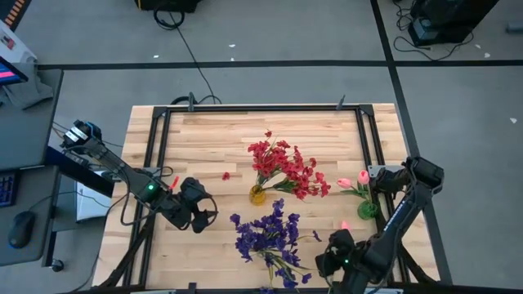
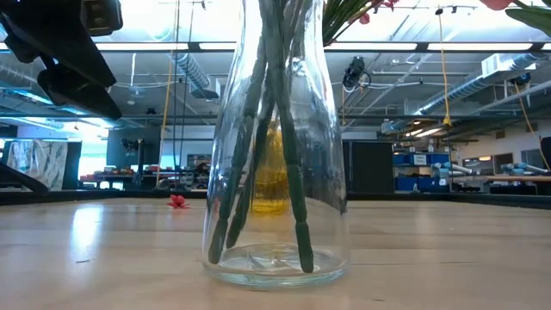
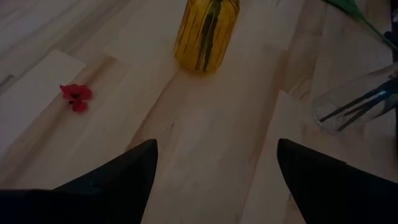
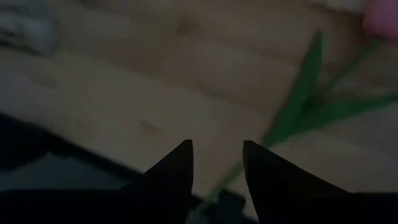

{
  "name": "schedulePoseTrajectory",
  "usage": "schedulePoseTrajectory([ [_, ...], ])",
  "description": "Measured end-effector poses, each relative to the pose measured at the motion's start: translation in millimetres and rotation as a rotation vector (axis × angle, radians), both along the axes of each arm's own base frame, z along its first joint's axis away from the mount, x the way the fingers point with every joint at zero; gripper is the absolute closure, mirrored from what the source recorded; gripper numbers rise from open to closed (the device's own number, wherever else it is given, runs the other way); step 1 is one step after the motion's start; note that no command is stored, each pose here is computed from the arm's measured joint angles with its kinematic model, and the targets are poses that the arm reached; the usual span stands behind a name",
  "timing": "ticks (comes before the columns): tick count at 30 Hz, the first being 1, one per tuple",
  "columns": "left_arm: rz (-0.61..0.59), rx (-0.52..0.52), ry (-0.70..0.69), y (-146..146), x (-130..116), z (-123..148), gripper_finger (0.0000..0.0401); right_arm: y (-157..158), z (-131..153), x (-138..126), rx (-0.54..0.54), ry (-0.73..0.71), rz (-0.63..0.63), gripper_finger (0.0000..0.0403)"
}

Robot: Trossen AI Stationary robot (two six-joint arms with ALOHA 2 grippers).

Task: Sort flowers into vase by color
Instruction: Put the pink tulip into the green vase

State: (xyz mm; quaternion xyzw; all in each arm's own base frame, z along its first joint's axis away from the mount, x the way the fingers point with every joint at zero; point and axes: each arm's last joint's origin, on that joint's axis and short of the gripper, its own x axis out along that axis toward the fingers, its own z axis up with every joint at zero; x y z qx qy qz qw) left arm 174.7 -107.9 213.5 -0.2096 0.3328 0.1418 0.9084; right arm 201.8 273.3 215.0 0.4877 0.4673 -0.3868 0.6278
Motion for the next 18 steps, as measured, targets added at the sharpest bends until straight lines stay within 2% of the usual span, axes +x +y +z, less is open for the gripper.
schedulePoseTrajectory([
  [8,-0.063,0.018,0.026,-0.9,-0.3,-0.5,0.0066,-6.1,-0.1,14.5,-0.013,-0.116,-0.084,0.0253],
  [18,-0.067,0.022,0.026,-0.9,-0.3,-0.5,0.0066,-10.2,-2.8,8.9,0.062,0.11,-0.067,0.0252],
])
